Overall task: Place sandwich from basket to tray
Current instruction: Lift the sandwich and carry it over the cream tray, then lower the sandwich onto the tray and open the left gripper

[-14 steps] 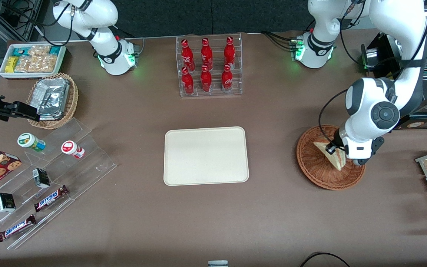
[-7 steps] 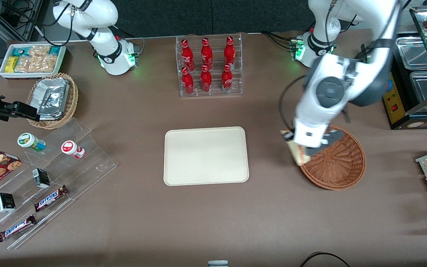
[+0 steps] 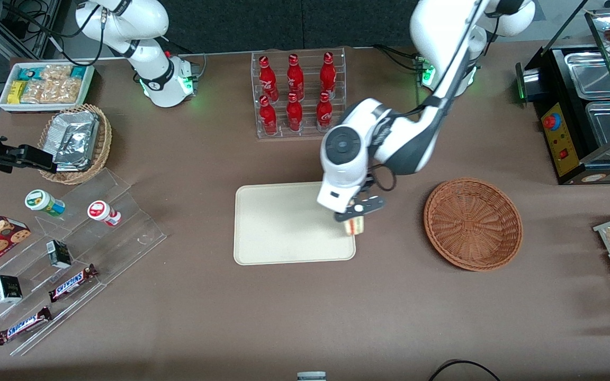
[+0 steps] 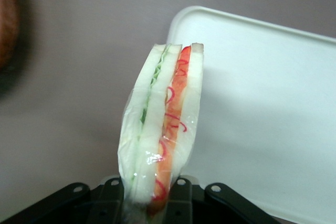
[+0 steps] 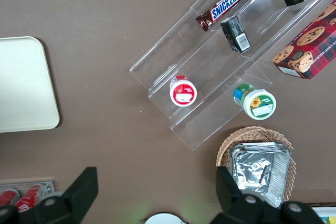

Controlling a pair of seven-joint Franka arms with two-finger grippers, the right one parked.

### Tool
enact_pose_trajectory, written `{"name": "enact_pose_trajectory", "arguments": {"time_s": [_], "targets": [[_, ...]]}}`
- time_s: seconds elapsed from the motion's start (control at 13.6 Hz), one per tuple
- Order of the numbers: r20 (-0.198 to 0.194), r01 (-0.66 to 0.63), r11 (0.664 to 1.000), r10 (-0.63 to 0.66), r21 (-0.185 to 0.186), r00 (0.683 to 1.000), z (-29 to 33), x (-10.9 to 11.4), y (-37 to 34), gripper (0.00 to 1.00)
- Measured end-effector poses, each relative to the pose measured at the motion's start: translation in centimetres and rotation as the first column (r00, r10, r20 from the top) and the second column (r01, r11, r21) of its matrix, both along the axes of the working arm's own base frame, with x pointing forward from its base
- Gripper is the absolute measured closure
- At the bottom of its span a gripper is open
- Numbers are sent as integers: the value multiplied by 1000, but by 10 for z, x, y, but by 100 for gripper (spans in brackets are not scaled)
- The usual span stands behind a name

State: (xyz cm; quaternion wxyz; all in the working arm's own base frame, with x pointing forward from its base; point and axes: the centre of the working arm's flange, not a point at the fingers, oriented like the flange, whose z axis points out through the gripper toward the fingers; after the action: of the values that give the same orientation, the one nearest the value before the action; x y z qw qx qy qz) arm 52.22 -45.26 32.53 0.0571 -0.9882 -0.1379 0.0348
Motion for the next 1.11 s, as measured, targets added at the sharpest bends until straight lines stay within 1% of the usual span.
{"name": "enact_pose_trajectory", "arguments": {"time_s": [0.15, 0.37, 0.59, 0.81, 0.96, 1.11], "targets": [[26, 42, 999, -42, -24, 999, -13, -13, -28, 73], [28, 87, 996, -87, -27, 996, -34, -30, -57, 73], [42, 103, 994, -101, -41, 994, -53, -32, -70, 73], [39, 112, 993, -111, -39, 993, -70, -36, -75, 73], [46, 114, 993, -112, -43, 993, -77, -34, -77, 73], [53, 124, 992, -123, -34, 991, -86, -33, -79, 73]]}}
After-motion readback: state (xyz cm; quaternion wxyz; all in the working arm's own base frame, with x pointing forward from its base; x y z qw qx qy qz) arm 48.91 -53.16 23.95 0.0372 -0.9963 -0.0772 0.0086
